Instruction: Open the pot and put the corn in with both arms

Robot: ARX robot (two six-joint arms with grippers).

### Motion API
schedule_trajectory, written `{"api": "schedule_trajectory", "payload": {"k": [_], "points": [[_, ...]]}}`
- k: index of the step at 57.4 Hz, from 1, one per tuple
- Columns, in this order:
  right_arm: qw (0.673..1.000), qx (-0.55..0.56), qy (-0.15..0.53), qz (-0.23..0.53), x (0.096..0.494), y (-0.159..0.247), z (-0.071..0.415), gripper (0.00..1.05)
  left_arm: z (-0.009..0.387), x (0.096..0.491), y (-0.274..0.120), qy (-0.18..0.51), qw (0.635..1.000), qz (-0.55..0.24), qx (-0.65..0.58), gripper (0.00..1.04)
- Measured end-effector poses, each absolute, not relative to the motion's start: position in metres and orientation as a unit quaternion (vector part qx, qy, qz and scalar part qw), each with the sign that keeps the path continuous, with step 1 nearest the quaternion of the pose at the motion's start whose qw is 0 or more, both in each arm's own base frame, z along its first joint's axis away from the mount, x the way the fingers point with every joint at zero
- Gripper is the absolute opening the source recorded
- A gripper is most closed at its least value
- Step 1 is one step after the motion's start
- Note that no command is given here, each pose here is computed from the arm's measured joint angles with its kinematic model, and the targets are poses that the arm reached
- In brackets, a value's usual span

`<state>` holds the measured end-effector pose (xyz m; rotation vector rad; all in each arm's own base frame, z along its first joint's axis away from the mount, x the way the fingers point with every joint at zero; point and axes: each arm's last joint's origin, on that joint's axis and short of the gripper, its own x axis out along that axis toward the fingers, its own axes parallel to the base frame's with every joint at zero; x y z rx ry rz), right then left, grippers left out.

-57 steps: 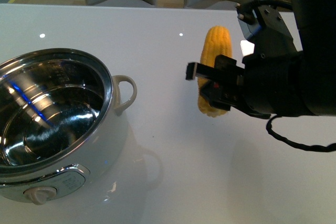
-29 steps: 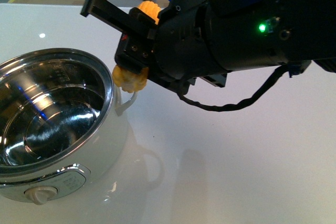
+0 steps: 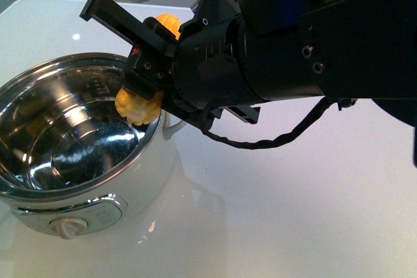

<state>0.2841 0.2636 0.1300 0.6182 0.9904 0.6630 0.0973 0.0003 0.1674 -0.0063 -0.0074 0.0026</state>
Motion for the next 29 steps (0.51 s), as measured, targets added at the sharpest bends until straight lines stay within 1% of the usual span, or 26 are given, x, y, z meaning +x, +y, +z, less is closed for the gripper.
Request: {"api": "schedule_trajectory", "payload": {"k": [13, 22, 29], "points": [[0.765, 0.307, 0.470, 0.316, 0.288, 0.275, 0.125, 0.23, 0.167, 0.097, 0.000, -0.004, 1.000, 0.001, -0.003, 0.98], [0.746, 0.378, 0.449, 0.316, 0.295, 0.278, 0.128, 0.23, 0.167, 0.097, 0.000, -0.004, 1.000, 0.001, -0.003, 0.98], [0.732, 0.407, 0.452, 0.307, 0.297, 0.279, 0.125, 0.23, 0.167, 0.097, 0.000, -0.004, 1.000, 0.001, -0.003, 0.98]]}}
